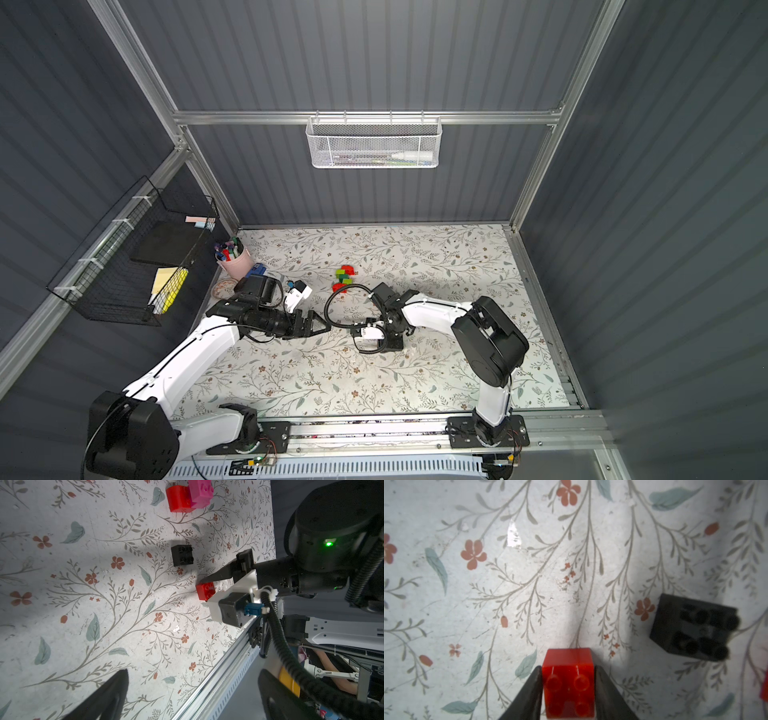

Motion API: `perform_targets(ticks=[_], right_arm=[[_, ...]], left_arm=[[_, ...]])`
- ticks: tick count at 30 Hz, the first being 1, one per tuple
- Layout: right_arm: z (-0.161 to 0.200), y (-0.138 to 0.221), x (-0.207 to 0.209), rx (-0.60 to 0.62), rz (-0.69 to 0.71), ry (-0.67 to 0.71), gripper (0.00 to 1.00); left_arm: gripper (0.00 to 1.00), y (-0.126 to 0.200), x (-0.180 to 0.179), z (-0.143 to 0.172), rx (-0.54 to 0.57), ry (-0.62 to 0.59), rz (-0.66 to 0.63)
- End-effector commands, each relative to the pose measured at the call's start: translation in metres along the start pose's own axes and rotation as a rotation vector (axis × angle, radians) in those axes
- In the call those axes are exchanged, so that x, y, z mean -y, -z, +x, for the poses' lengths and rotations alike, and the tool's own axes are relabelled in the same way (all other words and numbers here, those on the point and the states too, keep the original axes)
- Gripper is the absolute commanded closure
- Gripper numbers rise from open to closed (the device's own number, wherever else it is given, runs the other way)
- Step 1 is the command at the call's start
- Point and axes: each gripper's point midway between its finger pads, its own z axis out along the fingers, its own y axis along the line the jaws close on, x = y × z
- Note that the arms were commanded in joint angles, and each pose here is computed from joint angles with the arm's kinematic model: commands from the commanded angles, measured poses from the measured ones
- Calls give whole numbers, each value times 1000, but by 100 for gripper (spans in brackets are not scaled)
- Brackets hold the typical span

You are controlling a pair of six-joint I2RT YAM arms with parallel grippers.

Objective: Assemble the letter s with lego
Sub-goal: Pick up the lego brick from the center of the board, then assemble the lego brick with the lego brick.

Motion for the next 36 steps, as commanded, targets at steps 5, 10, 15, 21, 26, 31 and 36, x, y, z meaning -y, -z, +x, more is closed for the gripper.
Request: perform_targets(ticks=[5, 10, 15, 21, 26, 31, 36], right_arm=[[-18, 25, 7, 44, 6, -1, 70], [-24, 42, 26, 47, 45, -2, 71], [-26, 41, 45, 16, 72, -35, 71], [-29, 28, 58, 11, 86, -73, 72], [-25, 20, 63, -8, 76, -108, 72], [-26, 21, 67, 14, 77, -134, 72], [-29, 28, 66, 33, 91, -123, 73]], left_arm=[[1, 0, -1, 3, -22, -3, 1], [1, 1, -1, 1, -14, -2, -7], [0, 2, -1, 2, -11, 1, -12], [0, 2, -1, 1, -6, -1, -12], [0, 2, -1, 1, -6, -1, -12], [0, 2, -1, 1, -8, 1, -11], [0, 2, -1, 1, -7, 1, -9]])
